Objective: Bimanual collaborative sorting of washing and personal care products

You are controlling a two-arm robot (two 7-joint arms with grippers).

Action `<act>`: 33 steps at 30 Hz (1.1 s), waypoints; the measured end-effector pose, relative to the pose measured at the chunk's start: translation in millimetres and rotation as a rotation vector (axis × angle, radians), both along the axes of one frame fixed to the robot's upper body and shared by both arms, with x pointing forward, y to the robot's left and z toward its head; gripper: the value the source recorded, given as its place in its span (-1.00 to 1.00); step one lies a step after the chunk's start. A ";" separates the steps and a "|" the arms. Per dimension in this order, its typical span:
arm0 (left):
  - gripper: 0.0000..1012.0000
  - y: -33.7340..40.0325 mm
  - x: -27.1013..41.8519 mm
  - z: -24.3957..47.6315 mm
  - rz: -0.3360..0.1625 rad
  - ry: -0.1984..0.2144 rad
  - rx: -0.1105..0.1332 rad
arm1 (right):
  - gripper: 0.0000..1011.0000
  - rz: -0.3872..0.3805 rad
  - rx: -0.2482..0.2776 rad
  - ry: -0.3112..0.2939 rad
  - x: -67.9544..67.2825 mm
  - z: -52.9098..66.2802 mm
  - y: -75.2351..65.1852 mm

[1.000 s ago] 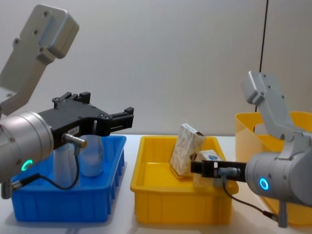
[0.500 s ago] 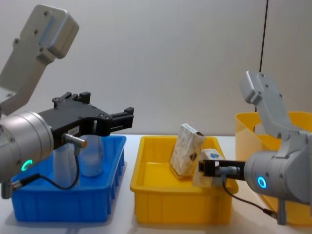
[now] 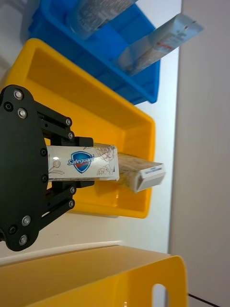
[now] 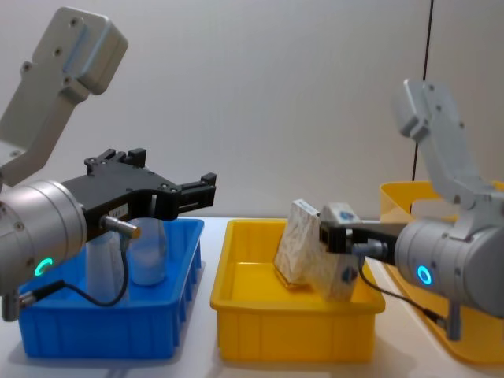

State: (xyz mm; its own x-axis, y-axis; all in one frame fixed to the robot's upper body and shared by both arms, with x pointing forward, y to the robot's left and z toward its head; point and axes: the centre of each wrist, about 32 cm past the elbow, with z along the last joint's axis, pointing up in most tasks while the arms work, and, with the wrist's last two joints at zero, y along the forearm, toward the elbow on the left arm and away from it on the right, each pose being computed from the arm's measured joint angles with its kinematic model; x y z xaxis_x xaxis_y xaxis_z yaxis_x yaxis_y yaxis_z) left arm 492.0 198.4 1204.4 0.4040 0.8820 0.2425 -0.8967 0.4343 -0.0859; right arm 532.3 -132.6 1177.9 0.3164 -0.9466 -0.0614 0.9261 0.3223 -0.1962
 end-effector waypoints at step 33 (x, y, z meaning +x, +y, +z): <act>0.98 0.0 0.0 0.0 0.000 0.000 0.000 | -0.55 -0.120 -0.069 -0.409 -19.1 48.9 -35.4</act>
State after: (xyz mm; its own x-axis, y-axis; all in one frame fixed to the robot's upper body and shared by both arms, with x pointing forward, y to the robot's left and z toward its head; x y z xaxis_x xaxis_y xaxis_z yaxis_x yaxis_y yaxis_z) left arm 492.0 198.4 1204.4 0.4040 0.8820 0.2425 -0.8967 0.4343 -0.0859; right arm 513.3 -168.0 1226.8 0.1889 -0.9757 0.1114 0.9622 0.2065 0.1774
